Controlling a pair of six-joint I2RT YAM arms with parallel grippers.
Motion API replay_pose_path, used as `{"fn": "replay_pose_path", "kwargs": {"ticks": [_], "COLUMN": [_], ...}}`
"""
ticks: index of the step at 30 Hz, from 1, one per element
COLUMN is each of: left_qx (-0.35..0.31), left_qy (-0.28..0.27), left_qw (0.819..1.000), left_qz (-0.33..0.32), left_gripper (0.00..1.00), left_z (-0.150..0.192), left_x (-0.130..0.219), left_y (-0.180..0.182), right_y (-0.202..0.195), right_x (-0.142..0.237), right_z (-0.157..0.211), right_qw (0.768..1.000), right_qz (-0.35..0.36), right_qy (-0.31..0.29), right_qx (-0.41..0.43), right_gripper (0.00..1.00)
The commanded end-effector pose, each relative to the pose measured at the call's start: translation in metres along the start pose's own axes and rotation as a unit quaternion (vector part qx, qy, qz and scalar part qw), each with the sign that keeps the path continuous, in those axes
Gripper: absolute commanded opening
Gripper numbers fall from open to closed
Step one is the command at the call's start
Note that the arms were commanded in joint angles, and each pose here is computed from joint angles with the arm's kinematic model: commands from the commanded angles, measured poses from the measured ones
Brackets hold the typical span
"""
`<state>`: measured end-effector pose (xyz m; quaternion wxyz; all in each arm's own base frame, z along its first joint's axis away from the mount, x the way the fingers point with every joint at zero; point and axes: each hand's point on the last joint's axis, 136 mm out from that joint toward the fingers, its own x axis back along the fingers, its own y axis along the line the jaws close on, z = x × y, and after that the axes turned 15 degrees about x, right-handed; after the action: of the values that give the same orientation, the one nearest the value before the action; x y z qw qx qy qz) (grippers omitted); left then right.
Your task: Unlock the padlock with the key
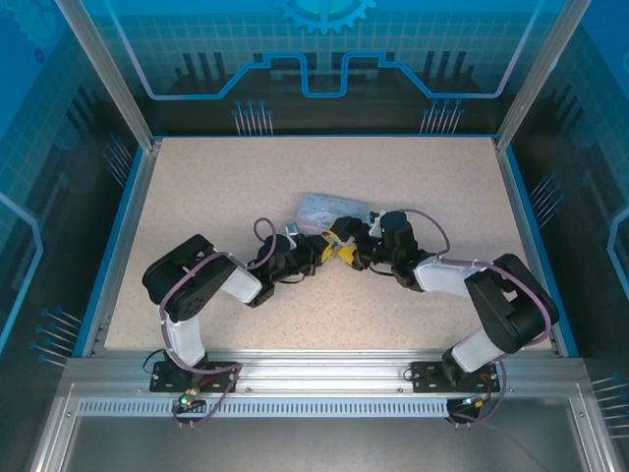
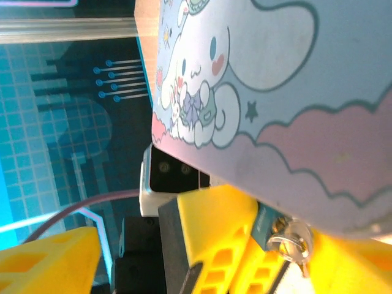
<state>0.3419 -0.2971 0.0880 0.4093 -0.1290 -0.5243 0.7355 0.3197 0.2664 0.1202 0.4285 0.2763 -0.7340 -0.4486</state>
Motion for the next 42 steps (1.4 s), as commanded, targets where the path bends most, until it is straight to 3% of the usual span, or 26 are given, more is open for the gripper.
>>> {"fn": "replay_pose_path", "kwargs": {"ticks": [1, 7, 10, 17, 22, 30, 36, 42], "left_qx": [-0.005, -0.005, -0.005, -0.013, -0.013, -0.009, 0.003, 0.017], "left_qy": [0.020, 0.020, 0.023, 0.028, 0.036, 0.048, 0.058, 0.068], "left_qw": [0.999, 0.999, 0.999, 0.999, 0.999, 0.999, 0.998, 0.996], "left_qz": [0.031, 0.032, 0.030, 0.026, 0.016, 0.003, -0.024, -0.046], "left_gripper": [0.00, 0.00, 0.00, 0.00, 0.00, 0.00, 0.00, 0.00], "left_z": [0.004, 0.001, 0.002, 0.006, 0.010, 0.017, 0.022, 0.023], "left_x": [0.001, 0.001, -0.001, -0.002, -0.003, -0.006, -0.005, -0.003], "left_y": [-0.016, -0.019, -0.020, -0.026, -0.027, -0.032, -0.033, -0.033], "right_y": [-0.009, -0.022, -0.011, 0.016, 0.022, 0.010, -0.002, -0.007], "right_x": [0.015, 0.042, 0.048, 0.053, 0.045, 0.038, 0.034, 0.024], "right_z": [0.014, 0.021, 0.014, -0.001, -0.001, 0.000, -0.003, 0.011], "right_qw": [0.999, 0.991, 0.979, 0.892, 0.830, 0.739, 0.717, 0.720], "right_qz": [0.026, 0.080, 0.101, 0.173, 0.203, 0.259, 0.272, 0.237], "right_qy": [0.038, 0.065, 0.083, 0.125, 0.150, 0.175, 0.178, 0.202], "right_qx": [0.024, 0.081, 0.158, 0.399, 0.497, 0.597, 0.616, 0.620], "right_gripper": [0.90, 0.90, 0.87, 0.69, 0.52, 0.52, 0.52, 0.51]}}
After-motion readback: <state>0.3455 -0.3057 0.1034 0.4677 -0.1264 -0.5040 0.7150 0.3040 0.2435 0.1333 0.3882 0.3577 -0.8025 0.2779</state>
